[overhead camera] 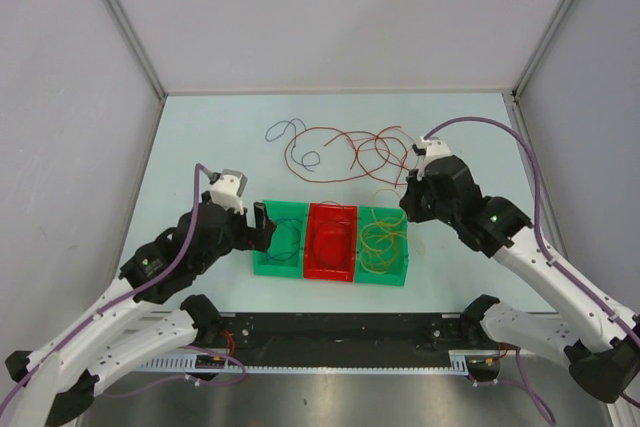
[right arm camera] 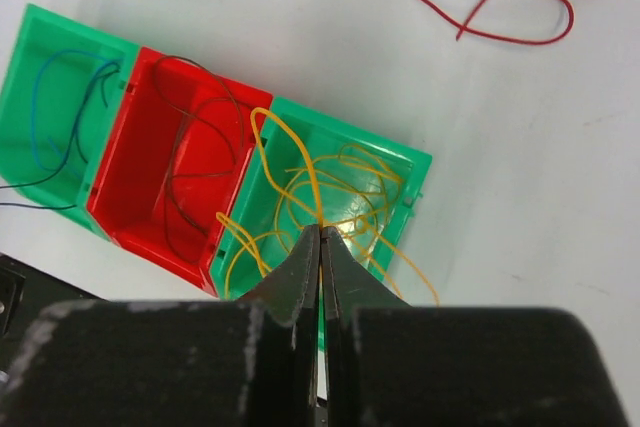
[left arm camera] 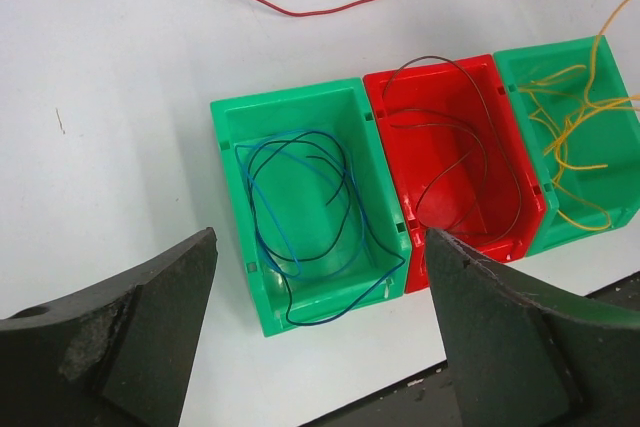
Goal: Untangle the cables
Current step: Place the cable in the bin.
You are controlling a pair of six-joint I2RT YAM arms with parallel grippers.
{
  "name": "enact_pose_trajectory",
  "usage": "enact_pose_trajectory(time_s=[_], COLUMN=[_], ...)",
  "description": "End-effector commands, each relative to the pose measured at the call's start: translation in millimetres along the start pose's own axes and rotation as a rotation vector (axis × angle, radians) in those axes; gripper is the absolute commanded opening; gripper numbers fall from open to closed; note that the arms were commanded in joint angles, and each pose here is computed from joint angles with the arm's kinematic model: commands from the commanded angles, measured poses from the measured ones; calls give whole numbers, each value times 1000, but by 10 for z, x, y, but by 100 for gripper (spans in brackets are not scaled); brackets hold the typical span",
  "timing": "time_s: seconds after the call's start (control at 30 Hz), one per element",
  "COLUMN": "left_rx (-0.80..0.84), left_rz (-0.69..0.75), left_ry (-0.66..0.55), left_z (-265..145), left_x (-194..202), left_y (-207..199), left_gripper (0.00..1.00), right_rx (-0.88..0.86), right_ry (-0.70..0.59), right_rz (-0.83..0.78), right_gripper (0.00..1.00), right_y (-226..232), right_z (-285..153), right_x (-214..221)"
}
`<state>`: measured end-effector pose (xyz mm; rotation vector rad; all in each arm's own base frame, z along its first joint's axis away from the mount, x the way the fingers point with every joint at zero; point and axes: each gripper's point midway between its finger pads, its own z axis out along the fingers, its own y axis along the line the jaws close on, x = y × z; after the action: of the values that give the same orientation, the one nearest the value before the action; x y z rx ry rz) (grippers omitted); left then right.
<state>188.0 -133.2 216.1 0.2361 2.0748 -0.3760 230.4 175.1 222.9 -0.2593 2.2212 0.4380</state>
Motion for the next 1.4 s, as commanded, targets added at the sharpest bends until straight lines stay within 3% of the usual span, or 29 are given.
enact_pose_trajectory(time_s=[0.0,0.47,1.1,1.17,1.3,1.37], left_rx=[-5,-3,5,4,6,7], left_rz=[-6,-8,-11,-10,-9,-9], left_ry=[-20,-24,-36,-35,-31,-33], left_z=[-6,-11,-34,-31,-26,-26], left_x=[-47,-51,-66,-63,-61,-61], left_y=[13,15,11,11,4,4], left_gripper=[89,89,90,90,90,90], right_rx=[67,143,108,107,141,157], right_ry=[54,317,475,455,391,368], right_rz=[22,24,71,68,45,41], right_gripper=[0,0,0,4,24,29], right_y=[-101,67,328,316,222,148], right_z=[128,646,1157,1121,974,913], right_x=[121,772,1211,1115,824,718])
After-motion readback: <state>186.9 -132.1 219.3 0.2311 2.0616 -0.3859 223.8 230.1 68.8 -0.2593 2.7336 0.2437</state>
